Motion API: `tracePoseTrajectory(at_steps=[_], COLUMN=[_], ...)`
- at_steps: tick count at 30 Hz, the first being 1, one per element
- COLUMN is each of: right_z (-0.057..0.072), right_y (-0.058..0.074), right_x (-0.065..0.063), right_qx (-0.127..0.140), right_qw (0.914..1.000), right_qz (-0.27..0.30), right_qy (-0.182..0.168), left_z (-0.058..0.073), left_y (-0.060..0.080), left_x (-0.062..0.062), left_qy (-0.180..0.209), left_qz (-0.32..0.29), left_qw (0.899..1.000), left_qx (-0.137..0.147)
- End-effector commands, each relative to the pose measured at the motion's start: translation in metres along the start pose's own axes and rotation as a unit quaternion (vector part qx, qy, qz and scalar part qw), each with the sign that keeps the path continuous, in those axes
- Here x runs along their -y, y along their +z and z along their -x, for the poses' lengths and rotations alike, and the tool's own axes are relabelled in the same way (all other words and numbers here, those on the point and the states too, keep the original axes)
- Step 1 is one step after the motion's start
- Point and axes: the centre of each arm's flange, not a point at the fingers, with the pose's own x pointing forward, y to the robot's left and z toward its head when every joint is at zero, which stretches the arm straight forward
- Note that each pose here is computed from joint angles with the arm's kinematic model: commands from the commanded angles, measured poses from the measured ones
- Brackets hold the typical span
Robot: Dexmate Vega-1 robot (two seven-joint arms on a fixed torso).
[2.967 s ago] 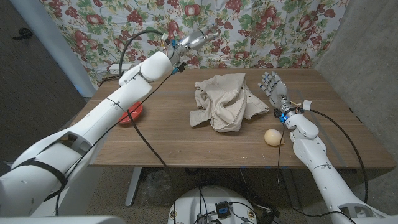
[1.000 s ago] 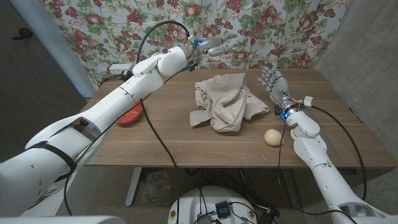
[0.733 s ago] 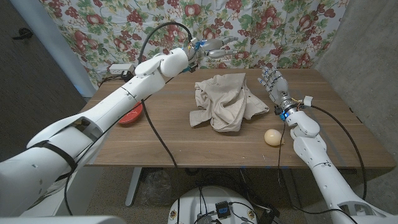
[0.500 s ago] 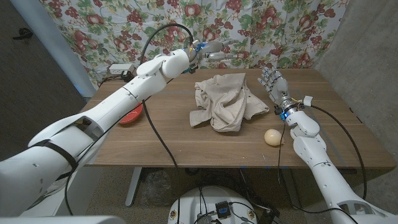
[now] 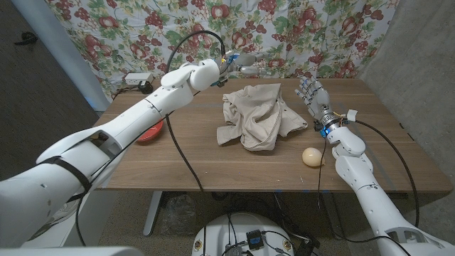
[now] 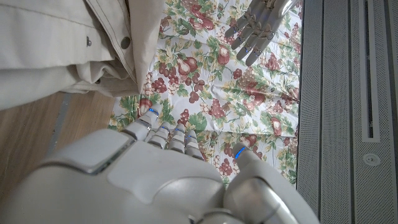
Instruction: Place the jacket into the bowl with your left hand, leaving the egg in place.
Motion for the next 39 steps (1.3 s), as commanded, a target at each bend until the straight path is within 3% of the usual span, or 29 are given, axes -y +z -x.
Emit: tracePoseTrajectory(at_steps=[1, 39], right_z=[0.001, 0.002], right_y=[0.0, -0.001], right_x=[0.003, 0.004], right_qx=[0.002, 0.003], right_qw=[1.0, 1.0], right_qz=[-0.002, -0.003], right_qy=[-0.002, 0.003], left_z=[-0.006, -0.007], left_y=[0.003, 0.002], left_x=[0.009, 0.044], left_qy=[-0.024, -0.064], left_qz=[-0.008, -0.015], left_qw=[1.0, 0.998], left_qx=[0.001, -0.008])
